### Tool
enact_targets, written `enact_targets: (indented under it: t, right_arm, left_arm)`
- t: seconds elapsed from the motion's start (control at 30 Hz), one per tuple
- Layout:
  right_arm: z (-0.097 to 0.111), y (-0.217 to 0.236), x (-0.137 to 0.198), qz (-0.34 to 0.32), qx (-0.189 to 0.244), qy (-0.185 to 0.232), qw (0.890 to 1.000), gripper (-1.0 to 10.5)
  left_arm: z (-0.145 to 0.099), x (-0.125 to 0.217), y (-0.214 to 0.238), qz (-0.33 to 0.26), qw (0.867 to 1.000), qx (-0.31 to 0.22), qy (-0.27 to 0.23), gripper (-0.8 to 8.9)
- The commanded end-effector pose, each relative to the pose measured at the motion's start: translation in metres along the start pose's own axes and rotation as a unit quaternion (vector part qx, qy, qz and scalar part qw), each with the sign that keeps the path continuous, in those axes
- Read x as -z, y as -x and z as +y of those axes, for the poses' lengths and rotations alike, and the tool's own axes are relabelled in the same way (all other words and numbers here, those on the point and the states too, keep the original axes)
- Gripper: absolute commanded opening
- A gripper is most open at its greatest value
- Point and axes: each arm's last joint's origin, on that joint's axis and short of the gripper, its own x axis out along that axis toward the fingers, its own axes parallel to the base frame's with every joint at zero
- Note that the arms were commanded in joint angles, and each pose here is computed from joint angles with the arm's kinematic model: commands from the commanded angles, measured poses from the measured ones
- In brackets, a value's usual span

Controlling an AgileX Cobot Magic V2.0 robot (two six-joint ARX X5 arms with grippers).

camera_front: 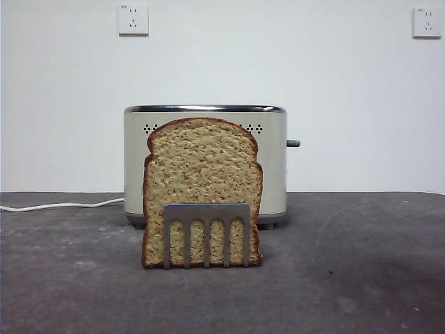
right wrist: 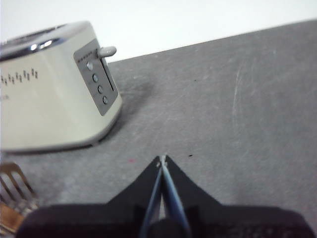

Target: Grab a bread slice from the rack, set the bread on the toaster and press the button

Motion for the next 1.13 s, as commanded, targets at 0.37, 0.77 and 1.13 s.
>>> enact_targets:
  t: [0.37,0.77,1.13]
  right_arm:
    - [0.01,0.005,-0.037,-0.006,-0.023,-0.115,0.993,-0.1]
    - [0.037,0.005,-0.129,0.089,-0.118,-0.032,0.989,-0.1]
    - [0.058,0.01,-0.196,0.226,-0.147,0.08,0.96,-0.1]
  left_arm:
    - [-0.016,-0.039,0.017,-0.019,0.997,0.072,0.033,-0.08]
    - [-0.044,-0.114,0.042,0.029,0.99,0.138,-0.014,-0.08]
    - [-0.064,-0.168,0.043,0.131,0.955,0.247,-0.096,-0.08]
